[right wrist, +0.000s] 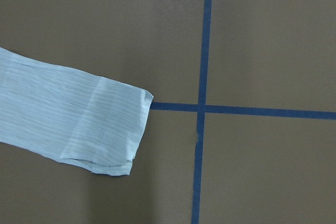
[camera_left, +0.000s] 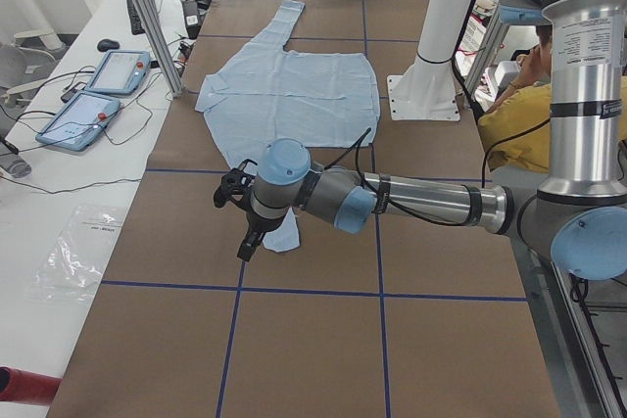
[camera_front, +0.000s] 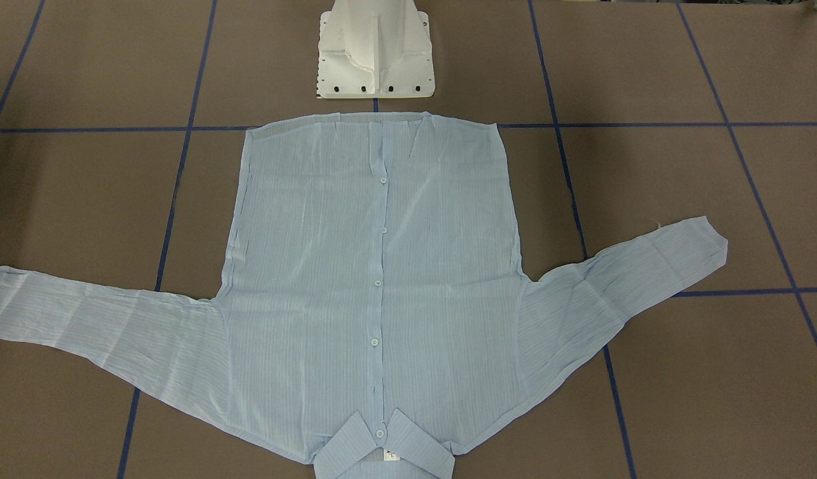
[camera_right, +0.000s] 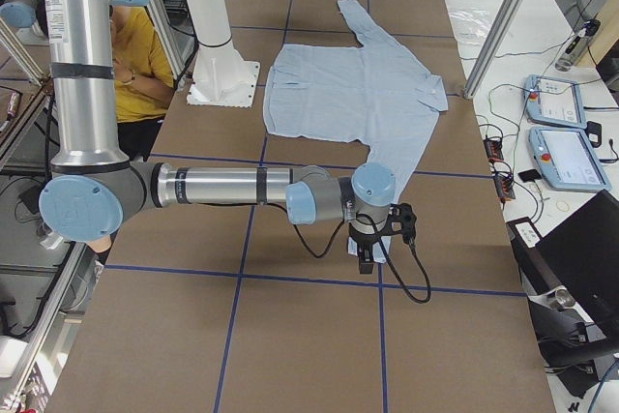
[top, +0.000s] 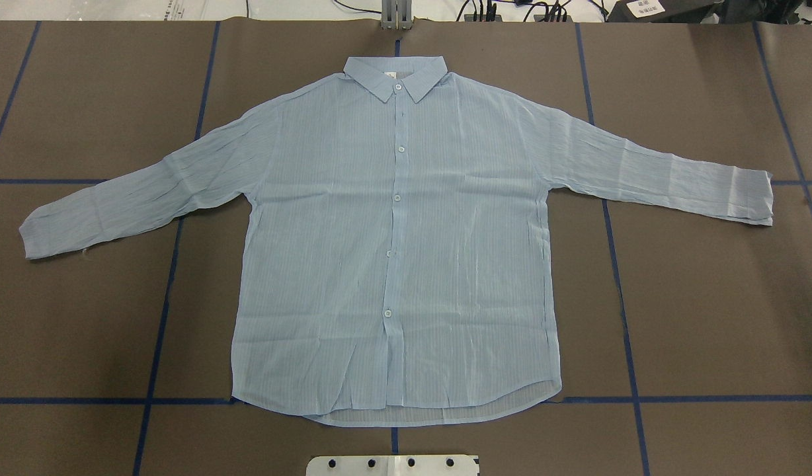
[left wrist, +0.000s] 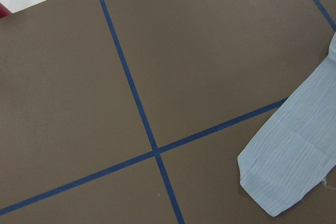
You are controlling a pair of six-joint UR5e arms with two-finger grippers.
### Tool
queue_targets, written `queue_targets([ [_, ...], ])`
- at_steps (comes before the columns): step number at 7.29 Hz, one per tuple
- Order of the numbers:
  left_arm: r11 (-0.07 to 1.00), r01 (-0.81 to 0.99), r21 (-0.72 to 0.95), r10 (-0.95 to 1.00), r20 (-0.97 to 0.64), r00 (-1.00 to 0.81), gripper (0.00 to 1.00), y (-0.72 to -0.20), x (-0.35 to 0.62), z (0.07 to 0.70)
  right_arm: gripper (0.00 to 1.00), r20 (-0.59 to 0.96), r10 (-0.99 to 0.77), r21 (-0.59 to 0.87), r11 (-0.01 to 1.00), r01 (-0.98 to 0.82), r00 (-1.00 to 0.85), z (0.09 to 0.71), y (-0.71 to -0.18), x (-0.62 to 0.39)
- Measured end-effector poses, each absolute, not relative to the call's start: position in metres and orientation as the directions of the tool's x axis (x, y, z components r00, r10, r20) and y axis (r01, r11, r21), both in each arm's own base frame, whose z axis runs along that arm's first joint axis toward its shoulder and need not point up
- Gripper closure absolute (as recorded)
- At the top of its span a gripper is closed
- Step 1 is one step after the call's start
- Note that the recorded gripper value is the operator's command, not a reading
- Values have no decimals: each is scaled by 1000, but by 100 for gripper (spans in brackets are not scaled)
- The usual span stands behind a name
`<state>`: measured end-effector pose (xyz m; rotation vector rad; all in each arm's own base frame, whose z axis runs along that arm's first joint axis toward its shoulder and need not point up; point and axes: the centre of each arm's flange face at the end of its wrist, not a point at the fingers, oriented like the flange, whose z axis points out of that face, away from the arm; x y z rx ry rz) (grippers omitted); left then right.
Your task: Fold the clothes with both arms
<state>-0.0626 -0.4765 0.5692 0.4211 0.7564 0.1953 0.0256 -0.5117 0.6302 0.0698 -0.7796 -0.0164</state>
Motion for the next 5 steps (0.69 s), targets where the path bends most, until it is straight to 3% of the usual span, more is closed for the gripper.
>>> queue_targets([
  [5, 898, -2, 440, 310, -630, 712, 0, -471, -63, 559, 0, 704, -30, 61, 998, -19, 709, 628, -508, 29],
])
